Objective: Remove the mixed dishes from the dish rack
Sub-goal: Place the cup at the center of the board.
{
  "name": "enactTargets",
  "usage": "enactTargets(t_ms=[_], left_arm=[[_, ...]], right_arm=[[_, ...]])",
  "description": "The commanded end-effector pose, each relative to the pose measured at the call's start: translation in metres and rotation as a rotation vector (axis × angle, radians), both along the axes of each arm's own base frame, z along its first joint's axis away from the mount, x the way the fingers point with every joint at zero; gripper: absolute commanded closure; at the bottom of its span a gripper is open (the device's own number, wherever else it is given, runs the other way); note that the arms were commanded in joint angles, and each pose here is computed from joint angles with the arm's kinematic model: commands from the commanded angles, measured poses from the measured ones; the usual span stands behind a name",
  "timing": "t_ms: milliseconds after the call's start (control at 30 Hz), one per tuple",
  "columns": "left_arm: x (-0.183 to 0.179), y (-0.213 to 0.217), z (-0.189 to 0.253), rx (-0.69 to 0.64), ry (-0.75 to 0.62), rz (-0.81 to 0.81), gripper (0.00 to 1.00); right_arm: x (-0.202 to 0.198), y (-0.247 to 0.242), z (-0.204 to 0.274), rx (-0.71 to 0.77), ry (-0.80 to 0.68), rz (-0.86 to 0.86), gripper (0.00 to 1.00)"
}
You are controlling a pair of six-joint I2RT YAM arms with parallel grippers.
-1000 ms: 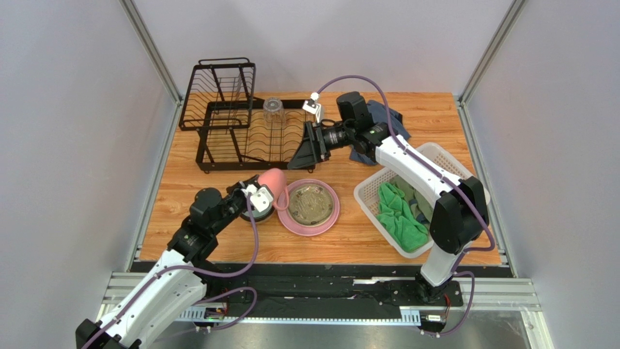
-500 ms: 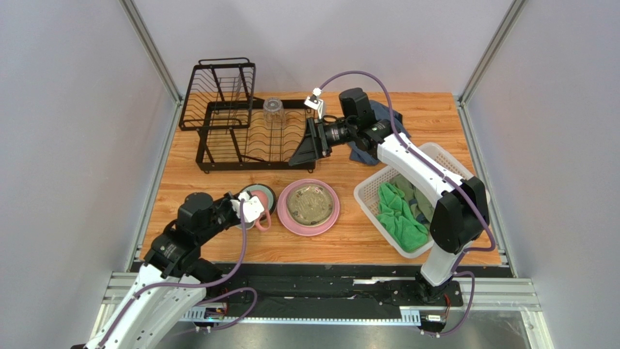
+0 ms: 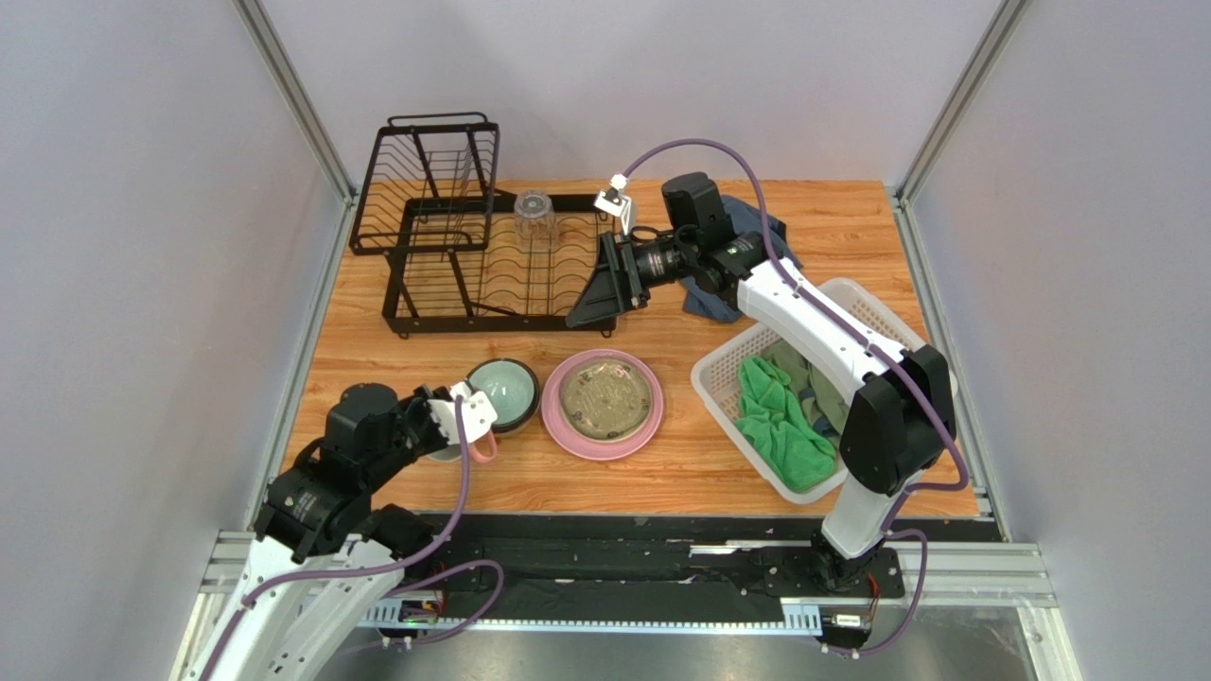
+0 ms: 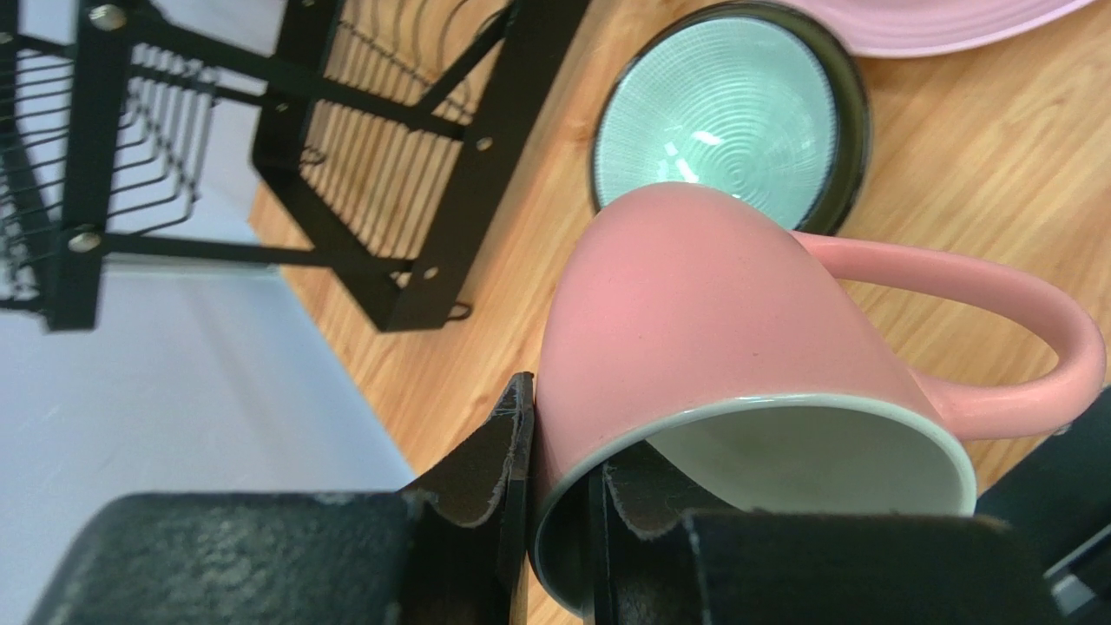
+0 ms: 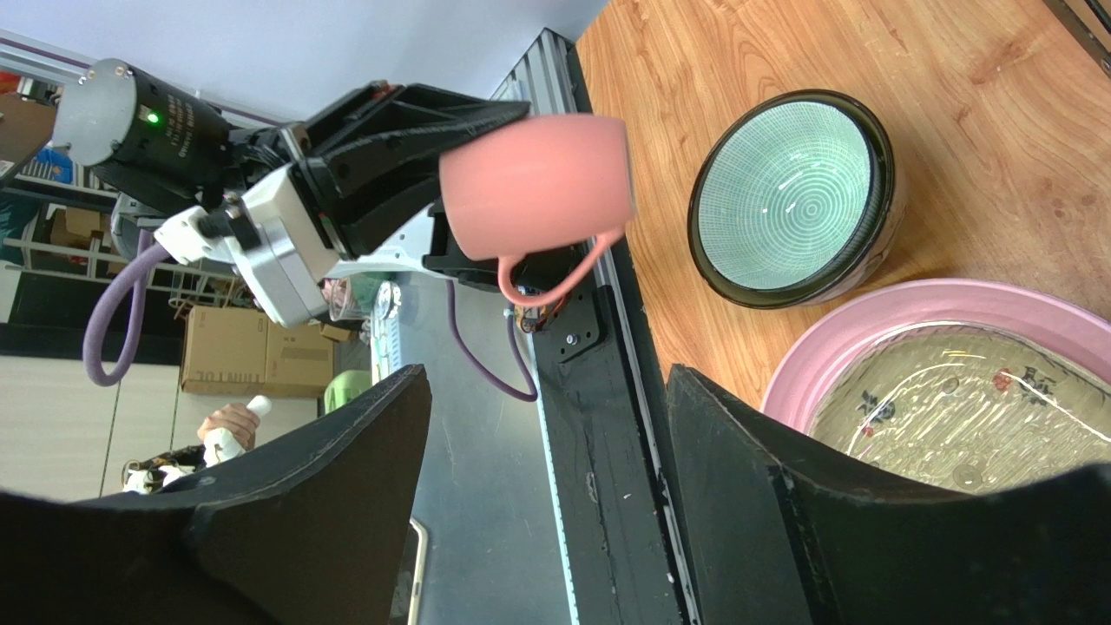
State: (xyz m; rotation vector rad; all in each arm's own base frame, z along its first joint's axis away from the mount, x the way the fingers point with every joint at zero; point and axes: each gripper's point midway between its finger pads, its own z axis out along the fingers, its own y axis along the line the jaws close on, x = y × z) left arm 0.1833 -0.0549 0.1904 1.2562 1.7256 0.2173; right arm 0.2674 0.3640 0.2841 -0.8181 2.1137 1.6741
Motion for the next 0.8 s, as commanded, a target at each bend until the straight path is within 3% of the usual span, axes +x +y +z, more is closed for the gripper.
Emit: enactTargets(t_ms=[0, 233, 467, 767], left_arm=[[0.006, 0.016, 0.041, 0.014, -0.136, 0.053, 1.0], [0.012, 0.035, 0.029, 0.05, -0.064, 0.145, 1.0], [0.024, 0.056, 0.029, -0.008, -0.05, 0.253, 1.0], [0.045, 0.097, 0.011, -0.108, 0.072, 0.409, 1.0]], right_arm=[[-0.001, 0.001, 0.02, 0.045, -0.056, 0.032, 0.3], [-0.003, 0.001, 0.021, 0.045, -0.053, 0.035, 0.3], [-0.004, -0.001, 0.014, 0.036, -0.054, 0.047, 0.31], [-0.004, -0.003, 0.005, 0.02, -0.051, 0.057, 0.31]])
